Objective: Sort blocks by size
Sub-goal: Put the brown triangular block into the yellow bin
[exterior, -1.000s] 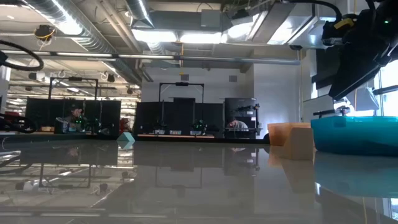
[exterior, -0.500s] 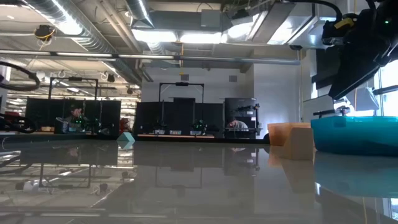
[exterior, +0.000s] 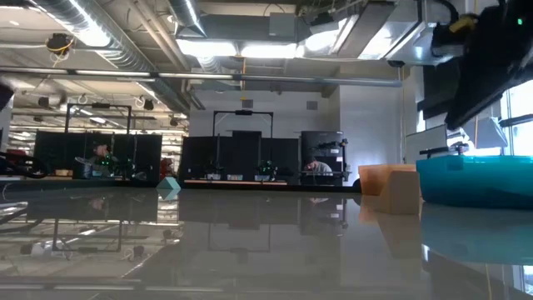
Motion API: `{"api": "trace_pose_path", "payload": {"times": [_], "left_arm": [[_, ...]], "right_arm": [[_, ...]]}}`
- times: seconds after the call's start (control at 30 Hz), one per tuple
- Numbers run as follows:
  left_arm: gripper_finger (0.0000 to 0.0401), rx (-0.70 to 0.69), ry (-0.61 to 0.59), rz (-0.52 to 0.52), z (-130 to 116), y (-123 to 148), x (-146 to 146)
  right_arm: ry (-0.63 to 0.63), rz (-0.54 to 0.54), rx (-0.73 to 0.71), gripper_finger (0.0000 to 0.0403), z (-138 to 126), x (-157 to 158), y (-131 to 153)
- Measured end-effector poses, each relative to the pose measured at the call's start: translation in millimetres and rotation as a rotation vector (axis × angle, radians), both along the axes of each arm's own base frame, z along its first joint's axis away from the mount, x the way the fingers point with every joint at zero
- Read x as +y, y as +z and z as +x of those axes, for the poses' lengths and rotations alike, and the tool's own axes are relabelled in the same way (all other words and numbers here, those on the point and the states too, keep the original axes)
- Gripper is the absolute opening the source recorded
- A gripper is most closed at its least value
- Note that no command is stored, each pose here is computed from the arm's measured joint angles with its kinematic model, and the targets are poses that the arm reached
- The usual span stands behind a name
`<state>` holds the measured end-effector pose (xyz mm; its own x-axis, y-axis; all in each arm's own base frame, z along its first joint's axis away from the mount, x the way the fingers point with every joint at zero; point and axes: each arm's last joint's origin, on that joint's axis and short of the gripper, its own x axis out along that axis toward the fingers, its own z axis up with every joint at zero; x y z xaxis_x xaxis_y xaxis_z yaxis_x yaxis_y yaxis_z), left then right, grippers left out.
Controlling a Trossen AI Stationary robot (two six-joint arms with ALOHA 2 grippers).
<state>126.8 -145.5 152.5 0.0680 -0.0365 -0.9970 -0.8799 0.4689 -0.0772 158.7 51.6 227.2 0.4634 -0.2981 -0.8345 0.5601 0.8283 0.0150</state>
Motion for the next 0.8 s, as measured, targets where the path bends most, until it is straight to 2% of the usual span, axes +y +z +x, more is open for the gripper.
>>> {"api": "trace_pose_path", "payload": {"times": [0.17, 0.33, 0.5, 0.8], "left_arm": [[0.0122, -0.156, -0.059, 0.118, 17.4, 32.1, -4.6], [0.0118, -0.409, -0.172, 0.268, 39.2, 60.7, -8.9], [0.0124, -0.620, -0.271, 0.421, 59.0, 80.5, -11.0], [0.0118, -0.808, -0.433, 0.555, 95.8, 97.7, -3.3]], "right_arm": [[0.127, 0.023, -0.110, 0.0296, 13.4, 6.6, 19.3], [0.320, -0.052, -0.319, 0.0296, 33.9, 15.1, 31.4], [0.459, -0.173, -0.458, 0.0296, 56.0, 24.1, 34.3], [0.630, -0.454, -0.544, 0.0296, 105.7, 43.5, 13.3]]}}
